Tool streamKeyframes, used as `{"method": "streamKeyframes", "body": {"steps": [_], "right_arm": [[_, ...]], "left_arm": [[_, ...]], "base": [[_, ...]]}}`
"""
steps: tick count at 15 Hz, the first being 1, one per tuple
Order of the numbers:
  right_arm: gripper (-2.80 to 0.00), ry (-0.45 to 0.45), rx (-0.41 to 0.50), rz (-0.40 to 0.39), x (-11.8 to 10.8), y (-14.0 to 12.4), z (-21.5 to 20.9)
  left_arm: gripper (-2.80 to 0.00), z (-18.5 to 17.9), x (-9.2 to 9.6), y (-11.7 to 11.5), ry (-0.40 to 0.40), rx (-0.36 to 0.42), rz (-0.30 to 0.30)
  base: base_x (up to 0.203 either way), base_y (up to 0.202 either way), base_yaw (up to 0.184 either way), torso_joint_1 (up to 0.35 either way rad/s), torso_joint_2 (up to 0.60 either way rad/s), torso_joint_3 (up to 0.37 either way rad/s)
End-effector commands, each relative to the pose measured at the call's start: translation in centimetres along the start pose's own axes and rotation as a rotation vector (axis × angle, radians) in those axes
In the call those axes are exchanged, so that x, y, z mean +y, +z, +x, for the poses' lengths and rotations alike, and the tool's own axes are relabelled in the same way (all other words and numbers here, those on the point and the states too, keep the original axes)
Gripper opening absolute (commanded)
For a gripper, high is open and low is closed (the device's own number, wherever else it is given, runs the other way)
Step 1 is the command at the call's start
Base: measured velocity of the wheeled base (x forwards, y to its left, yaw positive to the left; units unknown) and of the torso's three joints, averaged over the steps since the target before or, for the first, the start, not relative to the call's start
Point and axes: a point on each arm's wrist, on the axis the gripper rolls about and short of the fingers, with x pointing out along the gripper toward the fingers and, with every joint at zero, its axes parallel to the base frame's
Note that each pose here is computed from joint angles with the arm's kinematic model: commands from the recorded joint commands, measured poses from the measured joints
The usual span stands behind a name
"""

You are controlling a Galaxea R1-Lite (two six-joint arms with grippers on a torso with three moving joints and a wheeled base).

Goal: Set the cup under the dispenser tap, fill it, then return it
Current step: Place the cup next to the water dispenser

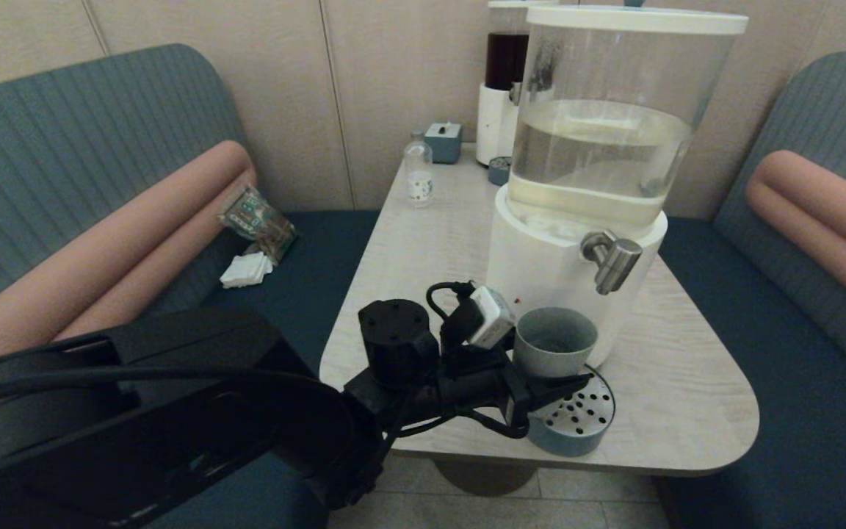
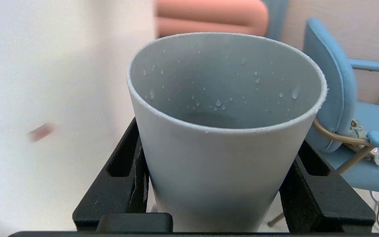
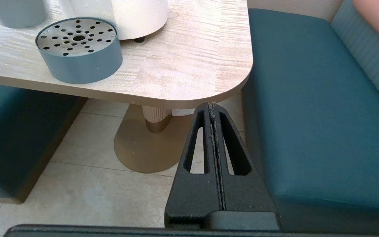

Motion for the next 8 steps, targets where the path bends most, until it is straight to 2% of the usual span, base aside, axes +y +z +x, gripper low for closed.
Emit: {"method": "streamKeyframes", "body": {"steps": [1,5,8], "right_arm": [[-2.8,0.0,0.001,-0.001,0.0,0.0,0.0],[-2.8,0.0,0.001,-0.001,0.0,0.0,0.0],[-2.8,0.0,0.001,-0.001,0.0,0.0,0.0]], "left_arm": [[-2.8,-3.2,0.4,3.1,0.054,-0.021,0.019],[-2.8,-7.7,4.1,4.2,0.204,-0.016,0.044],[-2.8,-9.3,7.3,3.6,0.293,-0.022,0.05]], "base": [[0.0,0.0,0.0,0.0,0.0,0.0],[0.0,0.0,0.0,0.0,0.0,0.0],[0.0,0.0,0.0,0.0,0.0,0.0]]}}
